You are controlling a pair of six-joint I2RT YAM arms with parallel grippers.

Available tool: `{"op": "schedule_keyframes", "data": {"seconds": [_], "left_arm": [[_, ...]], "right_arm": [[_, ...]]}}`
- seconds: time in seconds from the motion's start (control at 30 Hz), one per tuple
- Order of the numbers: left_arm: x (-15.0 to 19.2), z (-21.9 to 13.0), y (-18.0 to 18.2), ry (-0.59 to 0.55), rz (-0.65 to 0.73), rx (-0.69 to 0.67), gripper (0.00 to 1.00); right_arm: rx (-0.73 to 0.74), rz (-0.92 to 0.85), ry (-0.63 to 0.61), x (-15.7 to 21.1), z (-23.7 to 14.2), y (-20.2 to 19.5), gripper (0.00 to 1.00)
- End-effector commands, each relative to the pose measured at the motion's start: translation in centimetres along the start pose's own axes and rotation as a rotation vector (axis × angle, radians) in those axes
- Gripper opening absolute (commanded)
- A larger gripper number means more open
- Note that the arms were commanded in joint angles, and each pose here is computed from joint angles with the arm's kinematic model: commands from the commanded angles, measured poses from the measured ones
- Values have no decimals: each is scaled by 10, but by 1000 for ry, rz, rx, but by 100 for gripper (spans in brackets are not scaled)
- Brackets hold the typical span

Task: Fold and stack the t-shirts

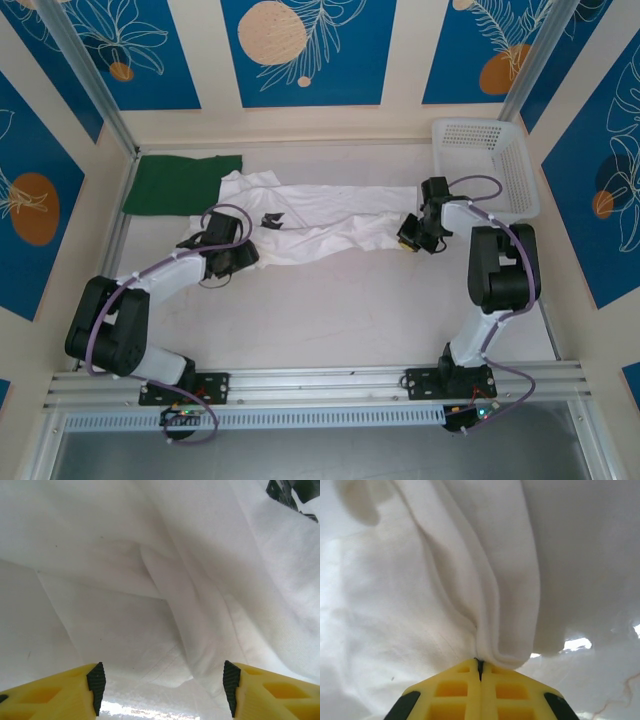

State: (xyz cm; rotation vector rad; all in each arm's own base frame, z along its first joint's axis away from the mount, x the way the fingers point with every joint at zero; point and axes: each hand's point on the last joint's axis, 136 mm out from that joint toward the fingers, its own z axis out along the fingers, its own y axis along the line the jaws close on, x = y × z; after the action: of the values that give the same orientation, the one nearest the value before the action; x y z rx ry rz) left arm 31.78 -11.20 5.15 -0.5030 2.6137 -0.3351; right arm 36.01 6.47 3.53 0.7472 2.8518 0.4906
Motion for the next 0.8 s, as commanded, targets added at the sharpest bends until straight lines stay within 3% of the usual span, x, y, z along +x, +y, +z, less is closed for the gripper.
{"op": "schedule_keyframes", "data": {"seconds": [0.0, 0.27, 0.63, 0.77], "left_arm": [[9, 1, -6, 32, -20, 38, 62], [15, 10, 3, 46, -87, -2, 51], [10, 11, 23, 3, -89, -83, 47], [6, 15, 20, 1, -92, -81, 37]], "right_arm": [[-66, -11, 10, 13, -16, 12, 0], [-75, -21, 18, 23, -19, 8, 0], [-101, -23, 5, 19, -22, 13, 0], [-108, -23, 8, 21, -23, 14, 0]]}}
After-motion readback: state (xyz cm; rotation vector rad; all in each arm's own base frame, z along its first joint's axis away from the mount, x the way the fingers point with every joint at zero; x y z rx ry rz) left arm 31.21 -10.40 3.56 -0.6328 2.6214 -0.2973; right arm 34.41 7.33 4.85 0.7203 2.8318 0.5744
